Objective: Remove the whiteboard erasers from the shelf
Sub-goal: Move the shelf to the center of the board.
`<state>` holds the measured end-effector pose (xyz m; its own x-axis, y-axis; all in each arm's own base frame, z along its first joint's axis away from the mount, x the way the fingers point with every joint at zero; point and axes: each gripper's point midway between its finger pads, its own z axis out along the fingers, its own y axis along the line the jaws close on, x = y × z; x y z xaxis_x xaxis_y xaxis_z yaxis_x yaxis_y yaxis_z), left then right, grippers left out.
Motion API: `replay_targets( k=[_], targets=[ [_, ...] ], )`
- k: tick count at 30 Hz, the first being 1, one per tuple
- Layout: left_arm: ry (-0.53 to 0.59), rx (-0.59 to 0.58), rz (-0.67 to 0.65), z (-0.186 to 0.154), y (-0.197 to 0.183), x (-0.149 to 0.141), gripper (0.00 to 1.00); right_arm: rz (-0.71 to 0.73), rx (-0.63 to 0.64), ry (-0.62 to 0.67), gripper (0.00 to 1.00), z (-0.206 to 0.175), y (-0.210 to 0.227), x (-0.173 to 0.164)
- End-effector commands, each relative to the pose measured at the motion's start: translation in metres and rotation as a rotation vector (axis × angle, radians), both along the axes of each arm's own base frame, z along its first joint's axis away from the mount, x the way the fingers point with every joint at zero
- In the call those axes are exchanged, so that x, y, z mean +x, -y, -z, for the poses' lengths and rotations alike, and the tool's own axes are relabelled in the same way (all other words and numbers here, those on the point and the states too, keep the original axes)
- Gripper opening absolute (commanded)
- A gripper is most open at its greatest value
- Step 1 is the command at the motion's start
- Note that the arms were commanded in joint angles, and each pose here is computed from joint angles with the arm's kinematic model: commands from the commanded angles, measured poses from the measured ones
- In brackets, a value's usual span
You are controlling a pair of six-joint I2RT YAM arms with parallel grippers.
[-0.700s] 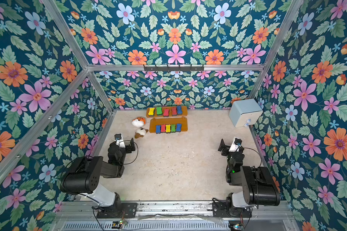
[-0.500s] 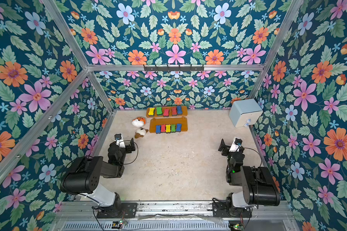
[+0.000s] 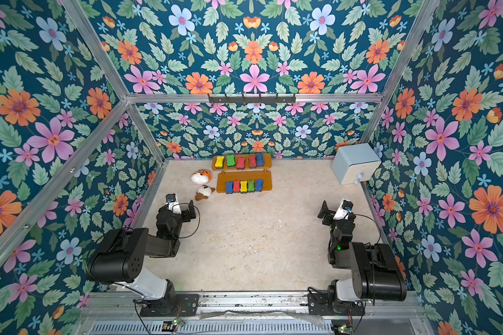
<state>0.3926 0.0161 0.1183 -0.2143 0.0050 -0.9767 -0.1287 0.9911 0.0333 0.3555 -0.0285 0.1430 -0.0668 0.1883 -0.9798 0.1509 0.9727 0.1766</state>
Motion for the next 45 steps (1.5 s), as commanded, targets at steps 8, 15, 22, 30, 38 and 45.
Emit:
replay_targets(
  k=[8,15,22,30,38,45],
  targets=[
    [-0.244,-0.242,-0.242,-0.033,-0.002,0.039,0.99,-0.042,0.252,-0.117,0.99,-0.080,-0.055,0.033],
    [-0.376,-0.367,0.011,-0.044,0.052,0.098,0.70,-0.446,0.354,-0.294,0.99,-0.102,-0.140,0.086],
    [-0.345,-0.458,0.309,-0.069,0.101,0.129,0.71,-0.620,0.407,-0.339,0.97,-0.110,-0.179,0.137],
    [-0.372,-0.578,0.453,-0.066,0.115,0.170,0.54,-0.769,0.538,-0.436,0.78,-0.087,-0.220,0.201],
    [-0.388,-0.619,0.539,-0.062,0.125,0.182,0.50,-0.792,0.601,-0.486,0.71,-0.069,-0.232,0.238],
    [-0.392,-0.685,0.576,-0.048,0.127,0.189,0.50,-0.851,0.670,-0.491,0.66,-0.064,-0.245,0.254]
  ],
)
